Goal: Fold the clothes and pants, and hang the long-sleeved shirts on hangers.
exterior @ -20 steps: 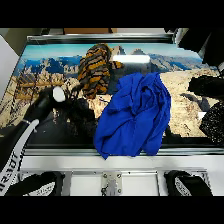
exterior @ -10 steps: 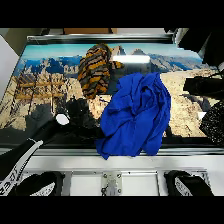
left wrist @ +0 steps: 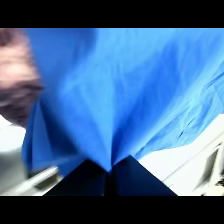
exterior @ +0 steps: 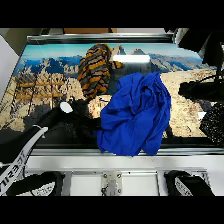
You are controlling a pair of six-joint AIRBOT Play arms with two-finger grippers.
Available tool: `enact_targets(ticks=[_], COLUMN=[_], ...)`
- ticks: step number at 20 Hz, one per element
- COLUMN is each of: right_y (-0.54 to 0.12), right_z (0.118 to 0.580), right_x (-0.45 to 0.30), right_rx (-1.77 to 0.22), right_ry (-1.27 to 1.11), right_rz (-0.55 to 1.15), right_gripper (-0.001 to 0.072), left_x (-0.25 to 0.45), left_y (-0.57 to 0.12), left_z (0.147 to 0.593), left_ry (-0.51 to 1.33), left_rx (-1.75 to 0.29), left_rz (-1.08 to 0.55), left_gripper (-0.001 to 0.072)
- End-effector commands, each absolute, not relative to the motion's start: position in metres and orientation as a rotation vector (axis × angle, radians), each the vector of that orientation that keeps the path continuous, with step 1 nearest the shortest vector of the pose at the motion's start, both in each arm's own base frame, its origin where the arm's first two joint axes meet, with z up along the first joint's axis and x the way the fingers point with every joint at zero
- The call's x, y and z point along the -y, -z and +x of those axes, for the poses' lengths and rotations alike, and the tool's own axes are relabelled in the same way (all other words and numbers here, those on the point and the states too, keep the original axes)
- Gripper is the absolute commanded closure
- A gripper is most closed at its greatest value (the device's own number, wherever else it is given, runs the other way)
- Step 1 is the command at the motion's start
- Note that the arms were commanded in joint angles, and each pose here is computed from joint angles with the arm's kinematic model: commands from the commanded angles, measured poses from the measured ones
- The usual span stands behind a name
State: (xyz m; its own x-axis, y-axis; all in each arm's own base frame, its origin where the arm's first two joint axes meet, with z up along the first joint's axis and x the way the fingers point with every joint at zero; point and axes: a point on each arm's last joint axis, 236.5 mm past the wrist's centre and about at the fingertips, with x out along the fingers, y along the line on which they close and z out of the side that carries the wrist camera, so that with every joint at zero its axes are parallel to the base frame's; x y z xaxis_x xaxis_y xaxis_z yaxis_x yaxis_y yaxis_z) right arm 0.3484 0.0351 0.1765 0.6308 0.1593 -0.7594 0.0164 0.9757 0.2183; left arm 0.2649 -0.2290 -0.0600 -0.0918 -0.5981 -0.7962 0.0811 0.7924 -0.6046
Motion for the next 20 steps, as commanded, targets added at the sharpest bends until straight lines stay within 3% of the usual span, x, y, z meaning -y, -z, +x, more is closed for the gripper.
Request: enact_targets(ticks=[1, 5, 6, 7, 8, 13, 20], right_y=[-0.161, -0.148, -0.145, -0.142, -0.139, -0.135, -0.135], right_z=[0.340, 0.337, 0.336, 0.336, 0.335, 0.333, 0.331], right_x=[-0.032, -0.033, -0.034, -0.034, -0.034, -0.034, -0.044], right_rx=[-0.945, -0.975, -0.981, -0.988, -0.994, -1.006, -1.017], right_ry=[-0.074, -0.074, -0.075, -0.074, -0.074, -0.073, -0.106], right_rz=[0.195, 0.198, 0.200, 0.201, 0.201, 0.203, 0.236], right_gripper=[0.0700, 0.0700, 0.0700, 0.0700, 0.0700, 0.0700, 0.0700], left_x=[0.148, 0.066, 0.065, 0.068, 0.073, 0.125, 0.208], left_y=[0.034, 0.035, 0.035, 0.031, 0.022, -0.039, 0.002], left_z=[0.270, 0.225, 0.220, 0.220, 0.228, 0.293, 0.358], left_ry=[0.444, 0.229, 0.221, 0.226, 0.239, 0.376, 0.502], left_rx=[-1.541, -1.571, -1.557, -1.521, -1.468, -1.119, -1.058], left_rz=[-0.272, -0.200, -0.224, -0.249, -0.269, -0.168, 0.228], left_gripper=[0.0696, 0.0694, 0.0515, 0.0118, 0.0088, 0.0088, 0.0087])
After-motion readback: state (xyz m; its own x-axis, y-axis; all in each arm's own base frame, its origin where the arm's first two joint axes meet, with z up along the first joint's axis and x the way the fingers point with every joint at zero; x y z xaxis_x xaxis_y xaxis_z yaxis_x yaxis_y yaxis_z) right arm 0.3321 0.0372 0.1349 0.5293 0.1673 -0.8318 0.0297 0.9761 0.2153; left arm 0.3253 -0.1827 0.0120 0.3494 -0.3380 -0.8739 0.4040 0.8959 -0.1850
